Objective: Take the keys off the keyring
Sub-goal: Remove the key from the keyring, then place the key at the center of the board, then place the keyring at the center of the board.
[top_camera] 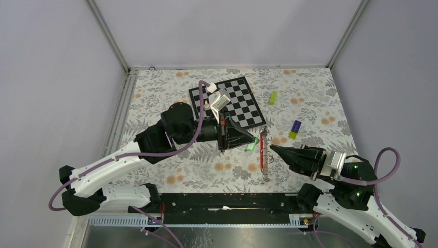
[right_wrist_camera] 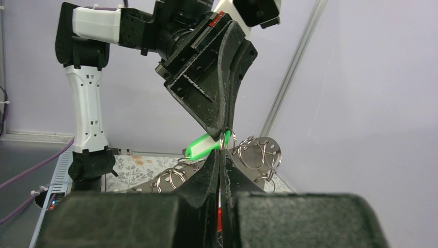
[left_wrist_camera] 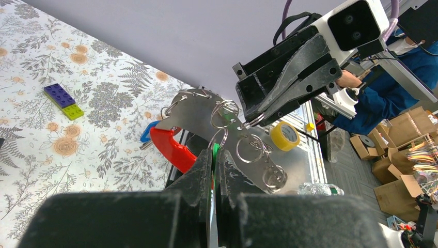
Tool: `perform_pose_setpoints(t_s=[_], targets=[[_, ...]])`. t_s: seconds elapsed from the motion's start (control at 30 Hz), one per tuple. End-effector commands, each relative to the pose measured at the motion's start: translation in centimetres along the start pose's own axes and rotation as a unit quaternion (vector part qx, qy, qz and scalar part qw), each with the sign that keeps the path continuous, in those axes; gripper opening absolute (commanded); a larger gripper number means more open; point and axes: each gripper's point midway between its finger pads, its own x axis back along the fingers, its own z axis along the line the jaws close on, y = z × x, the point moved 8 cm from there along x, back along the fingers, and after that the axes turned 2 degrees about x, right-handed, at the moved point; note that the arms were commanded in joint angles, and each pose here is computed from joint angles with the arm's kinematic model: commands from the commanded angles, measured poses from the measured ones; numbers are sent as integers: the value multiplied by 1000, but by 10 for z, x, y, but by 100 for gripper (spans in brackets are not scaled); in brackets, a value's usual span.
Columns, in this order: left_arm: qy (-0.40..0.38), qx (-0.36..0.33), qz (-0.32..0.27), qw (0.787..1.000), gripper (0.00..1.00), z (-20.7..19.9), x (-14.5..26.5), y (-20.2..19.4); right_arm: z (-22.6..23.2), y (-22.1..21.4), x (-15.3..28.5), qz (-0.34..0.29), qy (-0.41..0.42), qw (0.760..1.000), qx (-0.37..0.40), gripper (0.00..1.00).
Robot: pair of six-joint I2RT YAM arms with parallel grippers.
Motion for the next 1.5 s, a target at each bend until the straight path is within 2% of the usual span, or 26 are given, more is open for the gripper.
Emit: perform_pose_setpoints(t_s=[0.0, 0.27, 0.43, 0.53, 0.67, 0.83, 0.97, 1.1, 1.17, 1.27, 1.4, 1.47], targets=[[-18, -12, -44, 999, 0, -11, 6, 19, -8, 14, 2, -34, -37, 999, 14, 0], [-14, -13, -43, 999, 0, -11, 9, 18, -19, 11, 15, -13, -107, 994, 25, 0], [6, -9, -44, 999, 0, -5, 11, 14, -20, -5, 19, 47, -133, 990, -13, 0], [86, 13, -49, 995, 0, 18, 12, 1, -12, -23, 21, 103, -124, 985, -64, 0], [177, 57, -30, 982, 0, 55, 13, -40, 1, -52, 30, 165, -138, 966, -143, 0], [278, 97, -12, 956, 0, 100, 20, -96, 12, -86, 39, 231, -188, 926, -234, 0], [347, 120, -1, 930, 0, 130, 29, -137, 16, -116, 46, 313, -263, 864, -293, 0], [414, 135, -3, 900, 0, 154, 42, -169, 27, -159, 53, 420, -297, 799, -311, 0], [437, 140, -6, 888, 0, 163, 48, -180, 30, -176, 56, 455, -309, 776, -309, 0], [457, 138, 1, 879, 0, 175, 54, -198, 35, -203, 61, 492, -323, 750, -300, 0], [482, 145, 15, 864, 0, 191, 59, -220, 47, -236, 65, 527, -313, 730, -302, 0], [491, 147, 19, 859, 7, 197, 61, -228, 52, -249, 66, 543, -307, 720, -304, 1]])
